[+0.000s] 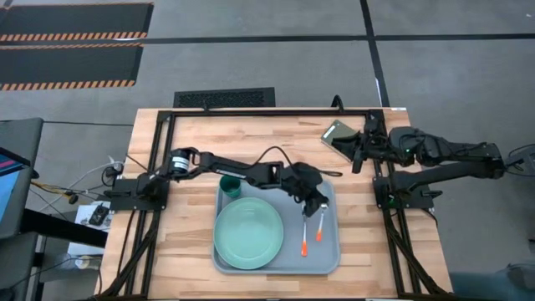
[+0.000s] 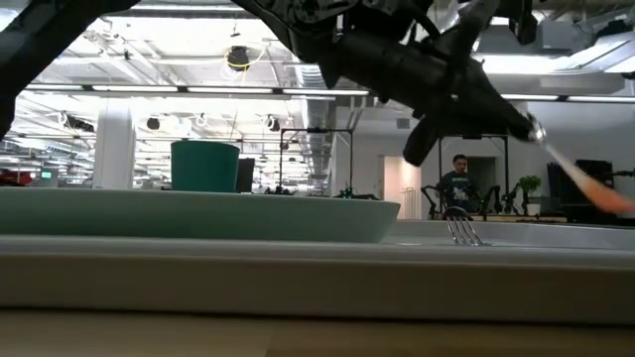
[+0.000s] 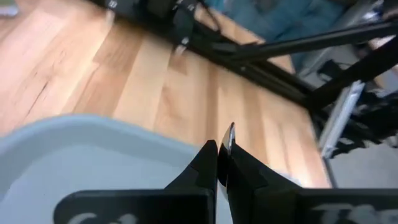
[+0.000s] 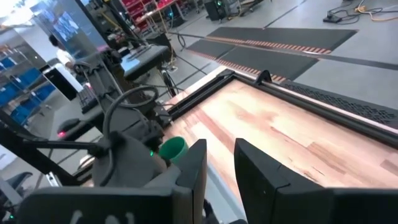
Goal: Pick and place plate/cup/fork/spoon on tray
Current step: Put the orange spoon on the gray tray to the right of the orange fork
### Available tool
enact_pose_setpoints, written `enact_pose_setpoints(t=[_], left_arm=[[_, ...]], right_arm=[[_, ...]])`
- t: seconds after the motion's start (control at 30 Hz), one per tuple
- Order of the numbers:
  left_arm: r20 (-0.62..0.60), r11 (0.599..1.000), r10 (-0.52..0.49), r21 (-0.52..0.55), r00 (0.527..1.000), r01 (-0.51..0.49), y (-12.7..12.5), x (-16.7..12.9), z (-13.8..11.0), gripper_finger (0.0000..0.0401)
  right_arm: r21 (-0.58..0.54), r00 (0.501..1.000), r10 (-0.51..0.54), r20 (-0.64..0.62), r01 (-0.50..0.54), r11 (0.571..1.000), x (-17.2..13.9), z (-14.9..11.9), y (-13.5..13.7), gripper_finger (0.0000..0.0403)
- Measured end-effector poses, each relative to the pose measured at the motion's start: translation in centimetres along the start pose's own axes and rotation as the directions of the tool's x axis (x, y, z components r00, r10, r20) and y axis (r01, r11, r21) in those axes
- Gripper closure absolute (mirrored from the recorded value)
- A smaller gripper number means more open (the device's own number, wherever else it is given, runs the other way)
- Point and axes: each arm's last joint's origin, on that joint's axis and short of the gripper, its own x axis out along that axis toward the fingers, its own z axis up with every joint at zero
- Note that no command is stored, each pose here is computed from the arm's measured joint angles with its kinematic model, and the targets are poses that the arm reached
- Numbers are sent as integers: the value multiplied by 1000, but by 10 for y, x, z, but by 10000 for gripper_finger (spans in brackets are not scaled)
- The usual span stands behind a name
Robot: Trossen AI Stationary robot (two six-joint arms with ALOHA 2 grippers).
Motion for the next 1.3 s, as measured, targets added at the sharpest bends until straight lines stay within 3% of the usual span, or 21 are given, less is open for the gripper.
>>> enact_pose_setpoints(t=[0.23,0.47,0.73,1.3], left_arm=[[-3,995,89,35,996,-89,-13,3,-11,401],[-22,999,47,-2,999,-47,-8,18,-26,401],[-24,997,54,-58,998,-55,1,22,-26,401],[-38,995,65,-74,997,-68,6,20,-25,401]], right_arm=[[-2,1000,-22,13,22,1000,0,0,-1,295],[0,1000,-25,15,25,1000,0,0,-1,295],[-2,1000,-13,13,13,1000,-1,0,1,295],[-6,1000,-18,11,18,1000,-1,0,0,295]])
